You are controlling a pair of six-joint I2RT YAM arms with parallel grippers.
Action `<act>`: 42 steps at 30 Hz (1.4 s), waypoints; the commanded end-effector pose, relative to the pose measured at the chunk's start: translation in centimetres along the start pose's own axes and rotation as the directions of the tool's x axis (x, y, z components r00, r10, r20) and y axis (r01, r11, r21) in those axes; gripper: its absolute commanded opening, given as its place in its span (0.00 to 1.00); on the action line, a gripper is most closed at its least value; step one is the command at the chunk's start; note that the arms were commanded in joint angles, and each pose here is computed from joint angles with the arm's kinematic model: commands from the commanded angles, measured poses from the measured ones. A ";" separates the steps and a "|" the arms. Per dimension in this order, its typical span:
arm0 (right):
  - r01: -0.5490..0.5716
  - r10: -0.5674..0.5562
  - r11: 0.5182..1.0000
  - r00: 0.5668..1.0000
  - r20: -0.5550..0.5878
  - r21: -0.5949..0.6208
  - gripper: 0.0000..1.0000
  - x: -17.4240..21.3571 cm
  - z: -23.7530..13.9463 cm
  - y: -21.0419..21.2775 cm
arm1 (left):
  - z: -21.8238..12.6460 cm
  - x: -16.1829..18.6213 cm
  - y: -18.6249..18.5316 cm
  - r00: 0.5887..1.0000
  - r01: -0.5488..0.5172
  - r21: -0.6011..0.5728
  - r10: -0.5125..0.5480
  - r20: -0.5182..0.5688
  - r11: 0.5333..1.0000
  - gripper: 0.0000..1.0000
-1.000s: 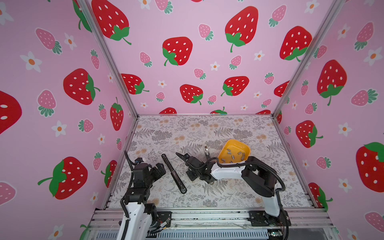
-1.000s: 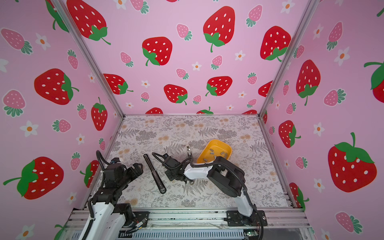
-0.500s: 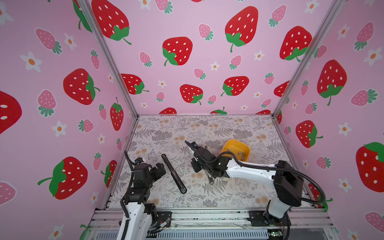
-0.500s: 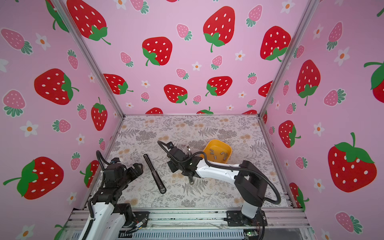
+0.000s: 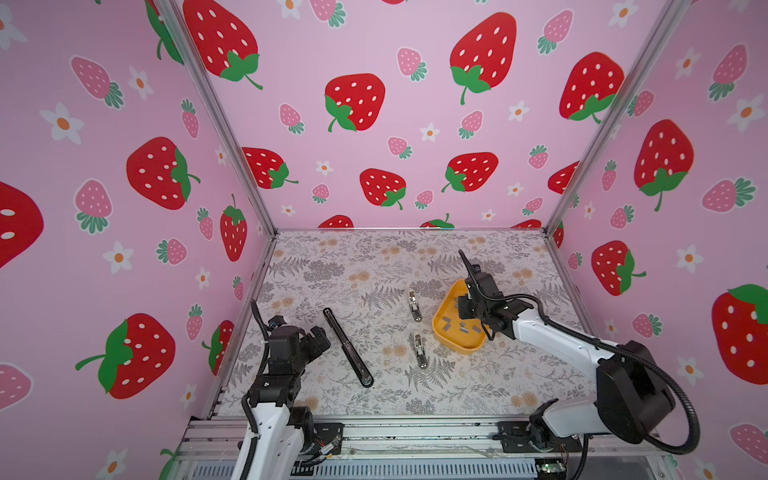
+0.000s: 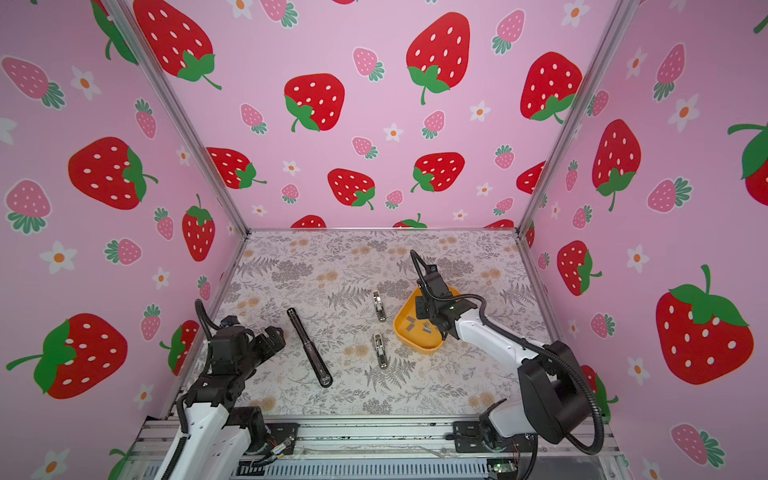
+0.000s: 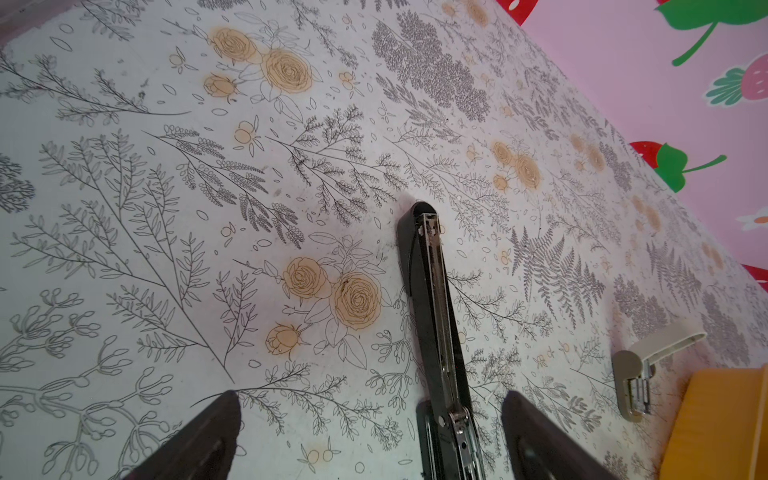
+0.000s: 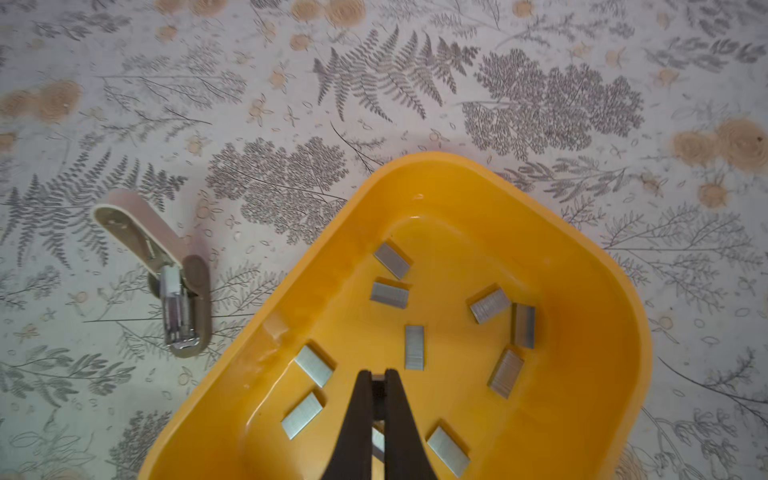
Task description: Load the staples into the stapler
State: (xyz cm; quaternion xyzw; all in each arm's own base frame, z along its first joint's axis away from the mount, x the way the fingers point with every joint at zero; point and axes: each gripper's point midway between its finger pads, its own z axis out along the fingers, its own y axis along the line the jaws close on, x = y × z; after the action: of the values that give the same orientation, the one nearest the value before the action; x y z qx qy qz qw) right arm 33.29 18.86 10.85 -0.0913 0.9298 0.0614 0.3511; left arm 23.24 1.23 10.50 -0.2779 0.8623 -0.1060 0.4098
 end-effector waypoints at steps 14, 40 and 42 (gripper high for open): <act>-0.034 0.043 0.995 0.994 -0.103 0.092 0.32 0.8 4.8 -2.9 | -0.8 -0.9 0.9 0.995 0.023 -0.021 -0.021 0.102 1.000 0.99; 0.005 -0.005 1.000 0.999 -0.048 -0.005 0.26 -3.4 4.8 -1.6 | -0.6 -0.7 0.8 0.996 0.022 -0.013 -0.021 0.092 1.000 0.99; 0.046 -0.047 0.999 0.997 -0.057 -0.010 0.29 -3.3 5.5 -1.5 | -0.5 -0.7 0.8 0.996 0.021 -0.013 -0.020 0.091 1.000 0.99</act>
State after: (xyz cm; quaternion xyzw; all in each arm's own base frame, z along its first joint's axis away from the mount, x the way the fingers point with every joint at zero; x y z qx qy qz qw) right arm 39.46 18.55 9.80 -0.0788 0.9353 0.0657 0.3387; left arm 22.81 2.07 10.95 -0.2877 0.8453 -0.0928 0.4407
